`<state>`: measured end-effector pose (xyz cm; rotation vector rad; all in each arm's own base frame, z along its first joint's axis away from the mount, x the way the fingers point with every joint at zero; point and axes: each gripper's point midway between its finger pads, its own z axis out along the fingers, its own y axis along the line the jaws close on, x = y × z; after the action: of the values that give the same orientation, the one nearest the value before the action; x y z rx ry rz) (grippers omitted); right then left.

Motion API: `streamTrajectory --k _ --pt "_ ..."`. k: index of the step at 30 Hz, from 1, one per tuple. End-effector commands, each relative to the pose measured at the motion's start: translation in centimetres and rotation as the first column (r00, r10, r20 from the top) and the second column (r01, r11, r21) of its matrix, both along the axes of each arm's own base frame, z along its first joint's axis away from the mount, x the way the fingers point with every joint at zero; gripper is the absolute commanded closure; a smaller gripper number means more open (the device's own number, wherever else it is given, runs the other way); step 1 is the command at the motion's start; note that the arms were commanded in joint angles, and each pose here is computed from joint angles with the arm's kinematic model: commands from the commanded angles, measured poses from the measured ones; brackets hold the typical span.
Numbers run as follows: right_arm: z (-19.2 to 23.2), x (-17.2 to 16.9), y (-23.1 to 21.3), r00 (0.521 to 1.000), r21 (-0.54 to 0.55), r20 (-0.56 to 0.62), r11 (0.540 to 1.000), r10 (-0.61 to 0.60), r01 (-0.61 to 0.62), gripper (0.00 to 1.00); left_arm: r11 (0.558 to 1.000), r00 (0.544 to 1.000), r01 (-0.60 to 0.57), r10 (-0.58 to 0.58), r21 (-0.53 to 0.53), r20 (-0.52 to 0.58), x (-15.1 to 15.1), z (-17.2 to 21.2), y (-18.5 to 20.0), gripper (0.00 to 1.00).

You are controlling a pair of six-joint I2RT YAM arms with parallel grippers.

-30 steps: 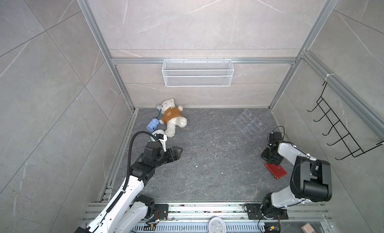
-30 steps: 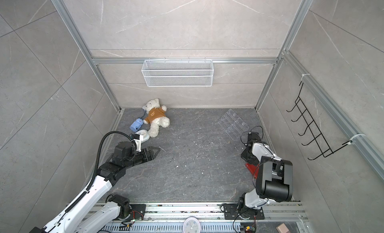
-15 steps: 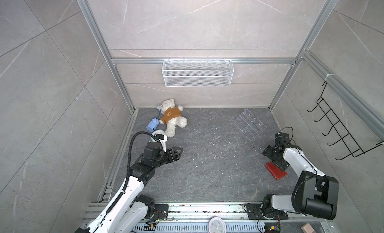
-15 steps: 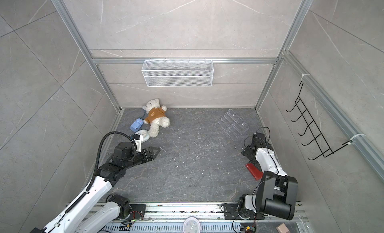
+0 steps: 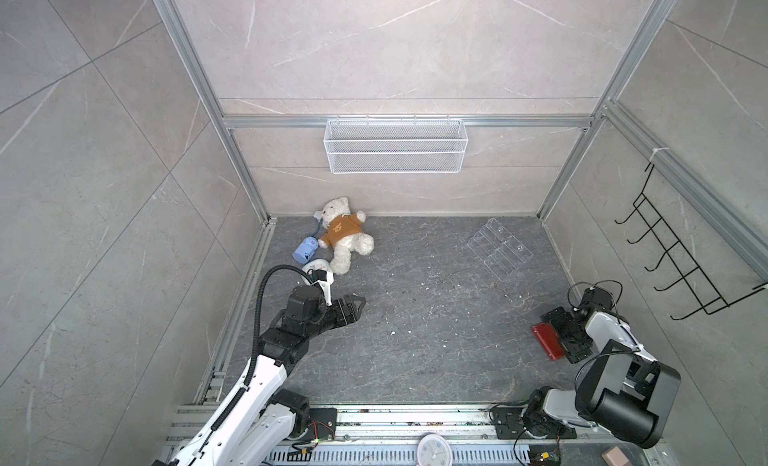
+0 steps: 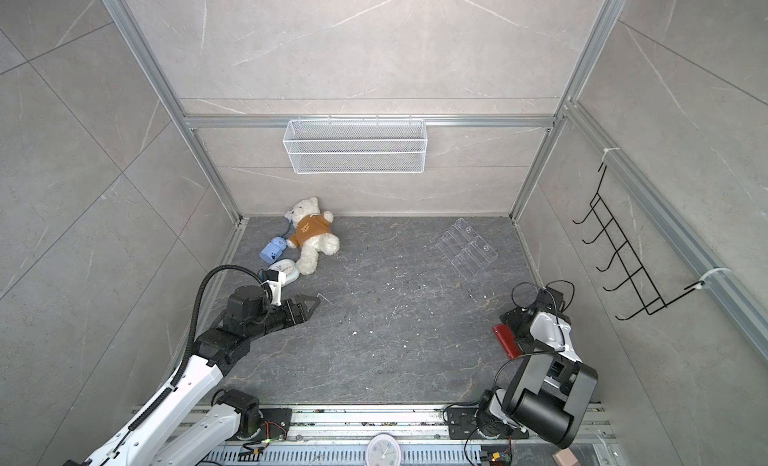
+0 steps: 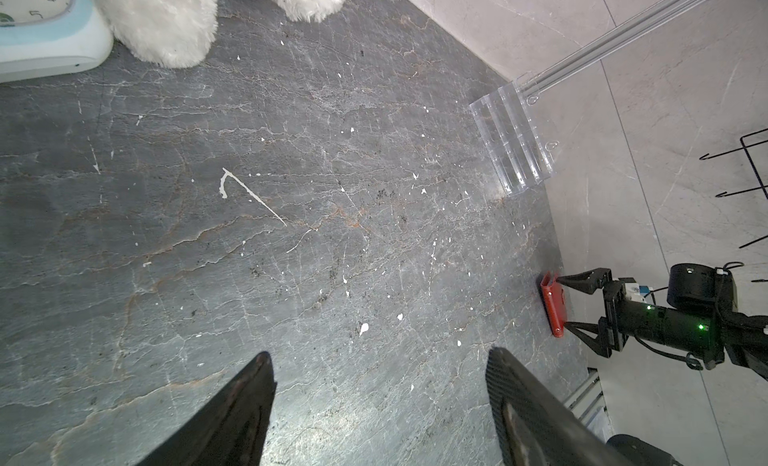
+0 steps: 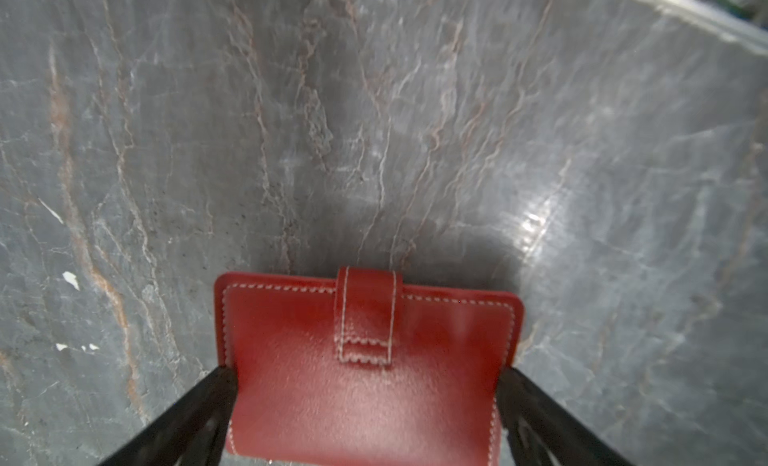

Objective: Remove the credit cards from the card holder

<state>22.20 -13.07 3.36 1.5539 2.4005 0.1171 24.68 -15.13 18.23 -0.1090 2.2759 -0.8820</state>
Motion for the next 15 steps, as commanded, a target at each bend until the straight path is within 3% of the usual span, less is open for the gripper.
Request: streamTrajectory --k 1,15 --pt "-0.4 1.2 1.8 0.995 0.083 0.077 0.994 0.07 -0.077 0.0 0.999 0.999 0.026 -0.025 -0.019 0.031 -0.1 1.0 -0.5 0.18" --pt "1.8 3.5 10.7 0.95 0.234 0.241 0.938 0.199 -0.256 0.05 1.0 1.0 0.009 -0.009 -0.022 0.028 0.1 0.6 -0.3 0.18"
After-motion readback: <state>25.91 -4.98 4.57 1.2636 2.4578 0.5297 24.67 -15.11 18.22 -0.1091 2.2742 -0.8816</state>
